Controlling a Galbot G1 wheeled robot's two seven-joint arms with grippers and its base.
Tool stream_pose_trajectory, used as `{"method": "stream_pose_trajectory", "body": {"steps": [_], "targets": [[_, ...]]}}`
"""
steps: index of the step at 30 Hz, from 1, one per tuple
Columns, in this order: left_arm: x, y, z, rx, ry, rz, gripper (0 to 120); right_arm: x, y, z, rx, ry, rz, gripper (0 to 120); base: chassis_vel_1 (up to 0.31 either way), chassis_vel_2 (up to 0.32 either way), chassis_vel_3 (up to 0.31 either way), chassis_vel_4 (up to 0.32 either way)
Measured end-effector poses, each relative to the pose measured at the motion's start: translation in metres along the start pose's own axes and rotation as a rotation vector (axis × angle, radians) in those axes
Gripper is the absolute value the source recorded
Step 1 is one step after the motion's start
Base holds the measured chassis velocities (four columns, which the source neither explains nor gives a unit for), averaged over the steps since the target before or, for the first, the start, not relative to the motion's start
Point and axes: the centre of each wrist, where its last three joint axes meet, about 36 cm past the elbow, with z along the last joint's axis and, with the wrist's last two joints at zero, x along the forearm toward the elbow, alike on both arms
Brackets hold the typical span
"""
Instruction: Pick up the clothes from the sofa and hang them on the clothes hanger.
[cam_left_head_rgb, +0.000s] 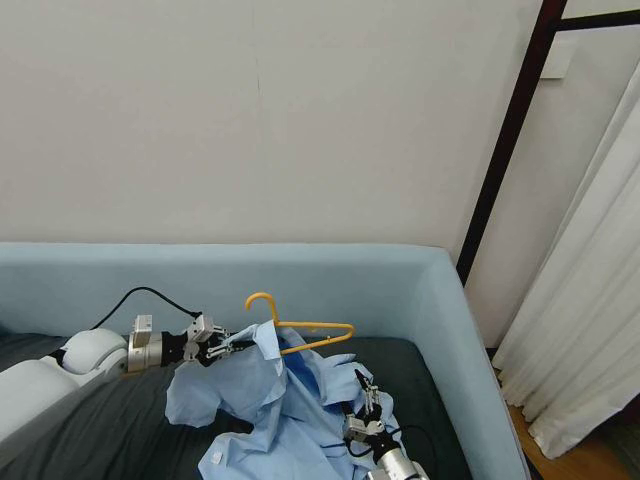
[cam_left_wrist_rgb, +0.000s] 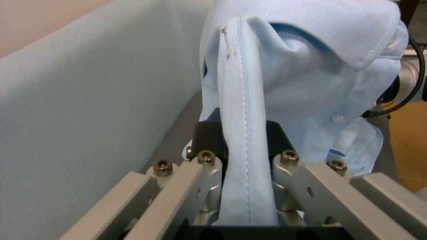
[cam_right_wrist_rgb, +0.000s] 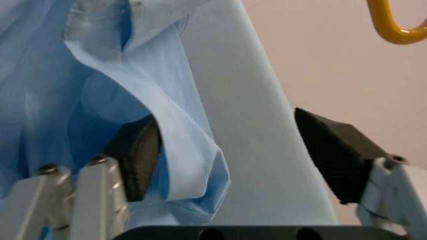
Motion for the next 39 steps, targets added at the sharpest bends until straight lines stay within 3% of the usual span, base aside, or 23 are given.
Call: {"method": "stream_pose_trajectory", "body": {"steps": [5,9,16,19,33,39], "targets": [[0.001,0.001,0.001,0.001,0.003,0.004,7,0.003,0.001,0.002,0.004,-0.016,-0.012,58,0.000,0.000,0.000,0.000],[0.000,0.001,0.001,0.003,0.002,0.008,7,0.006,0.002,0.008,0.017,-0.035,-0.034,38,0.000,0.000,0.000,0.000],[-0.001,0.000,0.003,0.006,0.004,0.015,7,0.005,0.001,0.011,0.022,-0.049,-0.046,18,0.000,0.000,0.000,0.000],[0.000,0.000,0.003,0.006,0.005,0.017,7,0.004,0.000,0.012,0.023,-0.059,-0.052,1,0.000,0.000,0.000,0.000],[0.004,0.000,0.007,0.014,-0.001,0.024,7,0.002,-0.005,0.008,-0.080,-0.032,-0.056,0,0.000,0.000,0.000,0.000],[0.007,0.000,0.010,0.018,-0.021,0.039,7,-0.014,-0.034,0.006,-0.224,0.027,-0.054,0,0.000,0.000,0.000,0.000]]}}
